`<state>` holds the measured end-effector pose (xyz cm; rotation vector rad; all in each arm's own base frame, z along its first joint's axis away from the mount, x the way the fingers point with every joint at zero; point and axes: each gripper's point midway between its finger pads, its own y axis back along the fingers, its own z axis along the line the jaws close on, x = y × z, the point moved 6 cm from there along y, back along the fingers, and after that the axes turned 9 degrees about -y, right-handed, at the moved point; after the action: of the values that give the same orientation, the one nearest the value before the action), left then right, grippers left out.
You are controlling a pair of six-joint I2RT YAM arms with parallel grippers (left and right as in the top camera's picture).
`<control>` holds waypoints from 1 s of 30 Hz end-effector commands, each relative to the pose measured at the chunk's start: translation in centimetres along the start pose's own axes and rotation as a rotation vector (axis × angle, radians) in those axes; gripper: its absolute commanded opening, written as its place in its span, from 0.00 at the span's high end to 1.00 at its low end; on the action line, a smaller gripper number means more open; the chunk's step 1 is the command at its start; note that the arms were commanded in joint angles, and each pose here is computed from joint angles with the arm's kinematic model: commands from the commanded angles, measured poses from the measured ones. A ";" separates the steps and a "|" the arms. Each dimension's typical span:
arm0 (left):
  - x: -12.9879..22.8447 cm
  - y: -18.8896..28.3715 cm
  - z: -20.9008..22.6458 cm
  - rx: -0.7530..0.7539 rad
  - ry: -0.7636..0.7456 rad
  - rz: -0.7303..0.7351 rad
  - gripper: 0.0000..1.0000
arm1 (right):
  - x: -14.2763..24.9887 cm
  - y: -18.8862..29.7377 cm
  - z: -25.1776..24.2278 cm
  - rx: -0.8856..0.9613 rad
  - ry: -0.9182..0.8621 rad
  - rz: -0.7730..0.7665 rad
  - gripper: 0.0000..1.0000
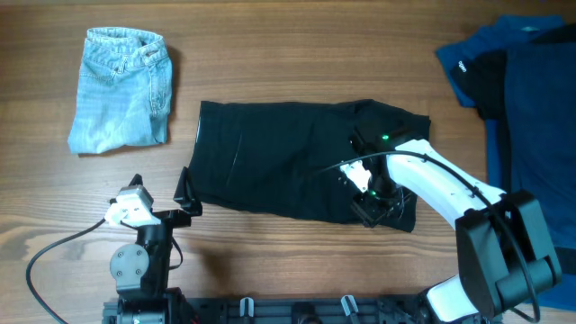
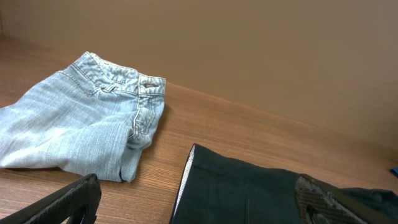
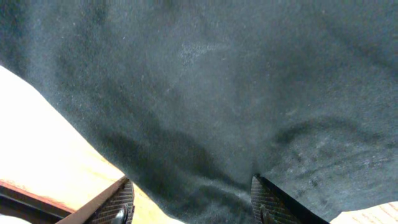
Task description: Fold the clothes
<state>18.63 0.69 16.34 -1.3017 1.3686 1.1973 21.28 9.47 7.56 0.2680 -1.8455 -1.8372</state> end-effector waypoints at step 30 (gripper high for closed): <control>0.1 0.0 0.1 -0.001 0.008 -0.001 0.00 | -0.2 -0.2 -0.3 0.033 -0.112 0.003 0.36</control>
<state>18.63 0.69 16.34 -1.3017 1.3686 1.1973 21.48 9.41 7.53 0.1862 -1.9305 -1.8780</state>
